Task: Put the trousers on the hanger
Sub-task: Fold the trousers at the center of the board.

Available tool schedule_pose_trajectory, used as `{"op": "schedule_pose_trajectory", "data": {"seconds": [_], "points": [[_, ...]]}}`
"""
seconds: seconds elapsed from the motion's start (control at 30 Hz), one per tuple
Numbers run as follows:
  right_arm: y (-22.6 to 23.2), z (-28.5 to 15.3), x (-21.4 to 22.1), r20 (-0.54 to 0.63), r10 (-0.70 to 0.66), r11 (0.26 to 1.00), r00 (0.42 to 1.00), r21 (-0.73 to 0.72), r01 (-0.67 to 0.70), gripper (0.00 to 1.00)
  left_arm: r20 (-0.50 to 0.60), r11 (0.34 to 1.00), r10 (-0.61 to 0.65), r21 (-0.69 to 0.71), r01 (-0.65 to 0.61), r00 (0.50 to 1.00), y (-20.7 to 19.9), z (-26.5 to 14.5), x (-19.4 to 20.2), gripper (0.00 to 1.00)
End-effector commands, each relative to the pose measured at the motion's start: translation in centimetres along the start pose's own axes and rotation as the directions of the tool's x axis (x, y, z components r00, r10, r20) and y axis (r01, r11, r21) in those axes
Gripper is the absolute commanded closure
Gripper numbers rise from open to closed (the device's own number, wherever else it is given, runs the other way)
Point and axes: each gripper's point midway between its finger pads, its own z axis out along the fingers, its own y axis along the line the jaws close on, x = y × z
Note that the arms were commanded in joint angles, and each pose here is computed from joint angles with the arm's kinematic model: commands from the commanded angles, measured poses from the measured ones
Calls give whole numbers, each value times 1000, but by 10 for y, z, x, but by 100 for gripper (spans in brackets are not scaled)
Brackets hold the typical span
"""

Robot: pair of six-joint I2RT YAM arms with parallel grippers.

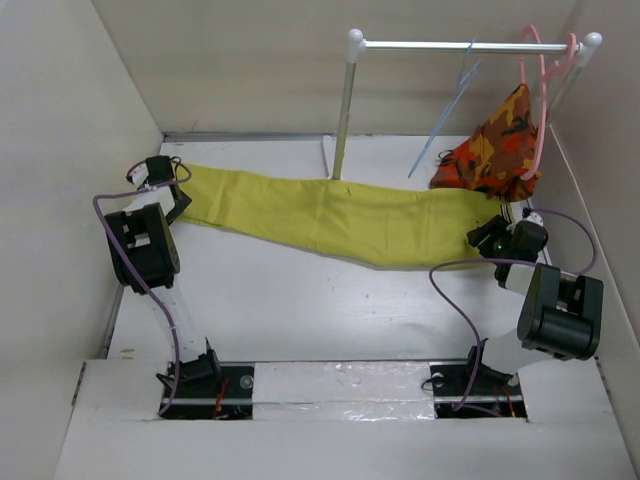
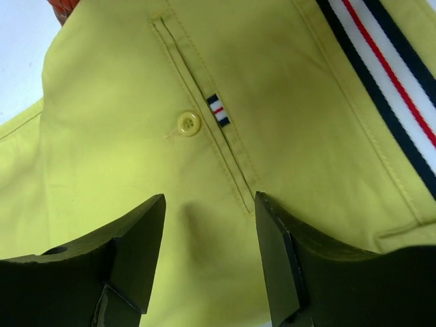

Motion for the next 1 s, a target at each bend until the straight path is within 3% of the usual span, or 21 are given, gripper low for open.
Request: {"op": "schedule_pose_trajectory", "data": {"seconds": [0.0,0.4,0.57,0.8,0.97], "points": [[-5,-7,-15,84,16,1000,996,-21,-14,38,3,1000,-13,-9,13,1000,-1,3,0,53],[-41,-41,-15,97,57,986,994,154,-72,42,32,999,3,-49,-2,999,8,13,0,62],[-44,-63,-18,146,13,980,989,196,-42,43,12,999,10,-54,-10,1000,8,17,5,62],[-38,-39,9,44,68,992,997,101,-72,36,16,999,8,-47,-7,1000,9,16,7,60],[-41,-16,24,-14,186,982,983,27,-185,34,62,1000,-15,-2,15,998,2,5,-5,61]]}}
